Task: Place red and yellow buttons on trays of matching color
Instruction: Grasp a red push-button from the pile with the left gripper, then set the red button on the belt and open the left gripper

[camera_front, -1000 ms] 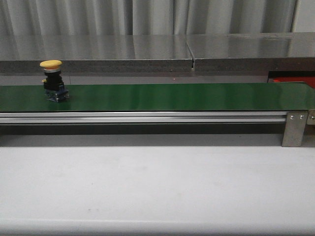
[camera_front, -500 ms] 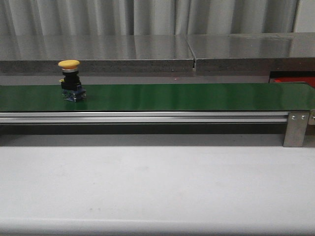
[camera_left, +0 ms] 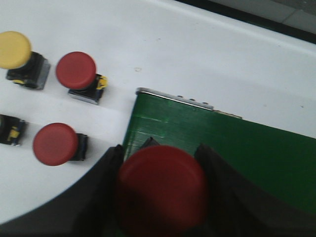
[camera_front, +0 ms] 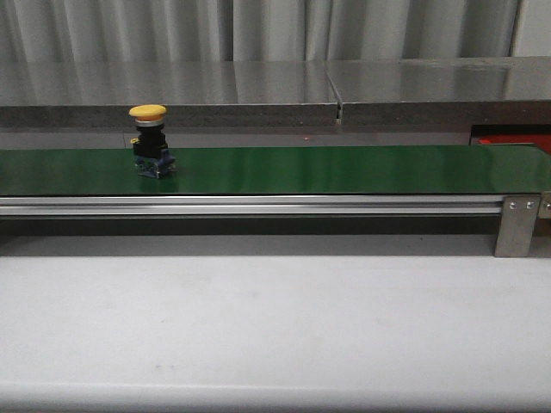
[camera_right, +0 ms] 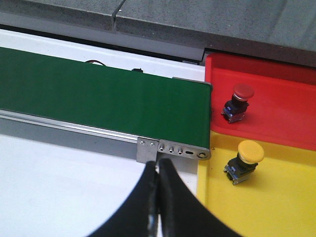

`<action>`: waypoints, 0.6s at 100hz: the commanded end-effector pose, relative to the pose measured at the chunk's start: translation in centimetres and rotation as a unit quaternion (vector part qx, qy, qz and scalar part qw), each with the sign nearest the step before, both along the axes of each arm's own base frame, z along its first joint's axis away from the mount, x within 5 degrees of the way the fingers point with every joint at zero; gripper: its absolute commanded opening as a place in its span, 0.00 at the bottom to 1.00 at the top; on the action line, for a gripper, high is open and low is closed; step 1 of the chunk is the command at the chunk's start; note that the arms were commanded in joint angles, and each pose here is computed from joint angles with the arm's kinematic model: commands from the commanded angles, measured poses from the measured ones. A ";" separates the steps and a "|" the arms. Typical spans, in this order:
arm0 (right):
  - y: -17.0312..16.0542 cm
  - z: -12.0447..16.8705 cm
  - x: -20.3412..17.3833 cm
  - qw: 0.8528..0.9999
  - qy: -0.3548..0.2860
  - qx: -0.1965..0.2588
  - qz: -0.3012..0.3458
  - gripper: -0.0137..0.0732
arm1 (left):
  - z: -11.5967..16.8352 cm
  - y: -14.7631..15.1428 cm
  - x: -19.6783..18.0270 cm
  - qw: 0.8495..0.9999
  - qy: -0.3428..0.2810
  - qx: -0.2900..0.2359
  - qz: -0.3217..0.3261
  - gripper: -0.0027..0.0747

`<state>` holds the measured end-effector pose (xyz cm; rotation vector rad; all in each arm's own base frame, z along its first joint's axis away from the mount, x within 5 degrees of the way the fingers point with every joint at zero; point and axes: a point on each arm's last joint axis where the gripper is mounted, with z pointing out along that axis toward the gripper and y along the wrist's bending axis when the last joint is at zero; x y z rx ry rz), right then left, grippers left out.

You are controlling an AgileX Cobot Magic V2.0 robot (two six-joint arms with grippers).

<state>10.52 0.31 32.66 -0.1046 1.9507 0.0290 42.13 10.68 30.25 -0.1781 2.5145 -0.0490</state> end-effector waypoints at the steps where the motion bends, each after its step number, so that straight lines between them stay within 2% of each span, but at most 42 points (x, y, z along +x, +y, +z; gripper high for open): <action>1: -0.1 1.3 0.1 0.999 -0.042 -0.001 -0.008 0.02 | 2.9 -1.2 -0.1 0.998 -0.056 0.007 -0.007 0.01; 38: -0.1 1.3 0.1 0.999 -0.042 -0.001 -0.008 0.02 | -1.7 -2.0 0.2 0.999 -0.033 0.003 -0.007 0.01; 60: -0.1 1.3 0.1 0.999 -0.042 -0.001 -0.008 0.02 | -2.4 -2.0 0.1 1.000 -0.027 0.002 -0.005 0.04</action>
